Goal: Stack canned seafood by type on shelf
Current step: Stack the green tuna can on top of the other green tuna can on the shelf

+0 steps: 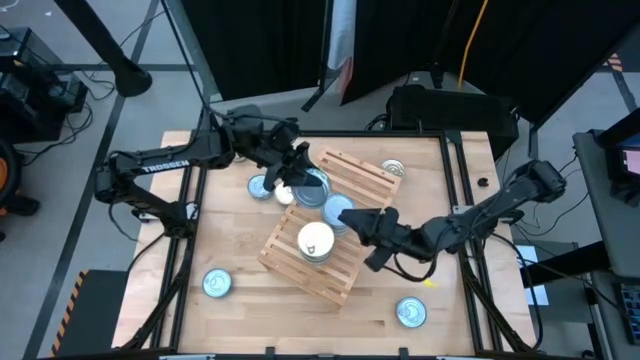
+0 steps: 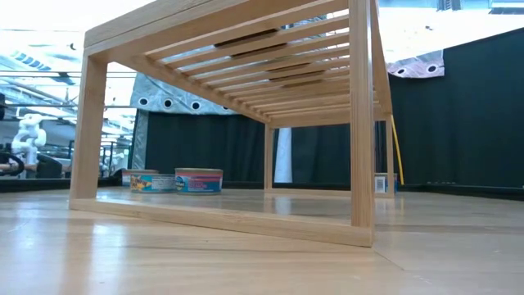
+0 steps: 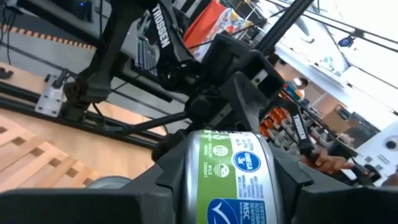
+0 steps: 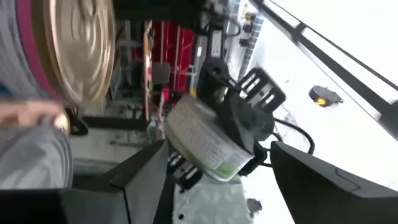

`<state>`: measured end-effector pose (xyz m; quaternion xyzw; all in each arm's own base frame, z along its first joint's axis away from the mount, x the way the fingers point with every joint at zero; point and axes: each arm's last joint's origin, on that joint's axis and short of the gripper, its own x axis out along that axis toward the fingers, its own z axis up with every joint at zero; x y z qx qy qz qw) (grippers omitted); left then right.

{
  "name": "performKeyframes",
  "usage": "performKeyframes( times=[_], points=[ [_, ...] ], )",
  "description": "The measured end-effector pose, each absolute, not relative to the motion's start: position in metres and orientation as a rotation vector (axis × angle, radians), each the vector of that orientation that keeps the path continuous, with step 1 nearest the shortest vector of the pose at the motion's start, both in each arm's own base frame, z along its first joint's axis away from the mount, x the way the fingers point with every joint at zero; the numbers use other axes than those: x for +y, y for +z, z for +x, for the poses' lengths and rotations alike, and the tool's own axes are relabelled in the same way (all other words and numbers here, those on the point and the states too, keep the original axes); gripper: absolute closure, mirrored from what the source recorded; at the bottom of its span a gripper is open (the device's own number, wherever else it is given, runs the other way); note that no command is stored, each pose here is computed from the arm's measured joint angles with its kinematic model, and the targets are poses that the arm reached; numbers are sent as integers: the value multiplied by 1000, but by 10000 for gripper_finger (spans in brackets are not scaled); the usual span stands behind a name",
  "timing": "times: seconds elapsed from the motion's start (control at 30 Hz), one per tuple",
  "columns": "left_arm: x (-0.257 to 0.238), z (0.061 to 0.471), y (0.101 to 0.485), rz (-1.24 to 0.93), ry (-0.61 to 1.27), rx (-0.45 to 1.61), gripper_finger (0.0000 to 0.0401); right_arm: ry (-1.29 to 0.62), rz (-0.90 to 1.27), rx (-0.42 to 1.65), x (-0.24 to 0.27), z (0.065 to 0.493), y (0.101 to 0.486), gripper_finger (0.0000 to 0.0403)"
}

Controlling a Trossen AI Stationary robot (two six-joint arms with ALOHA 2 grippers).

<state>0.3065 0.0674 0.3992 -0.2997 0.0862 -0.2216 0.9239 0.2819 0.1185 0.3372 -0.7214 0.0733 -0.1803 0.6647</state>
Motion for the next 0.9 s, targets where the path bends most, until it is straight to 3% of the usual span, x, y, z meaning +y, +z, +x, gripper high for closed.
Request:
performKeyframes(
  times=[0.53,0.9],
  points=[
    [67,307,401,-645,-455,170,258,-382,-2258,368,110,323,307,128],
    [67,307,399,-655,-449,185,255,-463,-2298,343,102,328,311,128]
  ],
)
